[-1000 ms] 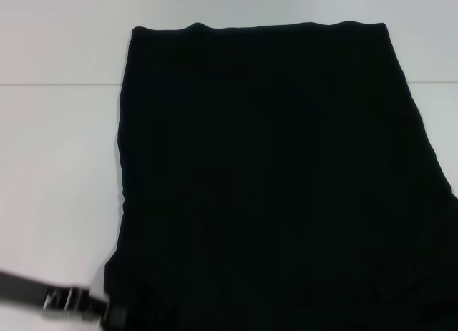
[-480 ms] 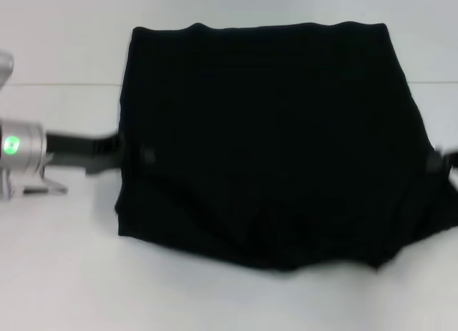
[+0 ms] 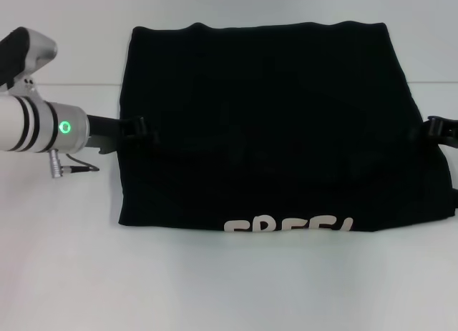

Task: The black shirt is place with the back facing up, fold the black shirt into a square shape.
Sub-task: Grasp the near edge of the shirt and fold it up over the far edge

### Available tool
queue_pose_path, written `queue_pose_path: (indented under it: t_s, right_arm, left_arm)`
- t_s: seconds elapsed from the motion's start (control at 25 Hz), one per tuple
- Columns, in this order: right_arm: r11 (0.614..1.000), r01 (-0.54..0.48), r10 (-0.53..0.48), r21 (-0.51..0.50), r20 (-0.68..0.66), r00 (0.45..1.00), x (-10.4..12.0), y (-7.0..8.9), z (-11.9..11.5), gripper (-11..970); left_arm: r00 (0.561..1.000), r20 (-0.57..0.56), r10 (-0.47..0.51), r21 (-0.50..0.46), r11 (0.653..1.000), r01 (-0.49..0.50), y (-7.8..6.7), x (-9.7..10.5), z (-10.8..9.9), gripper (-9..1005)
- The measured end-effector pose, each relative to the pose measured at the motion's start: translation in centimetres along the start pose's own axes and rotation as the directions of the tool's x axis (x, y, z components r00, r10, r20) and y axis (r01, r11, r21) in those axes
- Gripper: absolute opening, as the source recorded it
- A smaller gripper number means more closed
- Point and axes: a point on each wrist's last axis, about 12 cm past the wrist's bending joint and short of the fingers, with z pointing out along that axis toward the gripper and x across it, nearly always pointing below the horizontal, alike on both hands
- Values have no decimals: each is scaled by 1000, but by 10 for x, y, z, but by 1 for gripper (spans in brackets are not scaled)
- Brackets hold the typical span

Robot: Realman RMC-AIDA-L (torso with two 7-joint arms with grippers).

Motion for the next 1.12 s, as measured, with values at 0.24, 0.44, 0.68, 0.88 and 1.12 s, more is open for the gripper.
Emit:
queue_pose_path:
  t_s: [0.24, 0.44, 0.68, 0.88, 1.12]
  right_arm:
    - [1000, 11, -12, 22, 69, 998, -16, 11, 6, 123]
    - [997, 6, -16, 72, 148, 989, -33, 15, 9, 129]
    - [987, 35, -63, 159, 178, 982, -32, 21, 27, 135]
    - [975, 85, -124, 204, 187, 975, -31, 30, 36, 141]
    - [977, 86, -126, 197, 201, 972, -37, 35, 36, 148]
  left_arm:
    - [998, 69, 15, -3, 1000, -14, -6, -15, -4, 65]
    - [992, 124, 39, -19, 999, -36, -17, -29, 0, 65]
    - [985, 140, 99, -95, 992, -86, -26, -25, 20, 66]
    - [982, 156, 108, -114, 989, -91, -25, -25, 21, 66]
    - [973, 212, 92, -109, 992, -70, -24, -32, 13, 65]
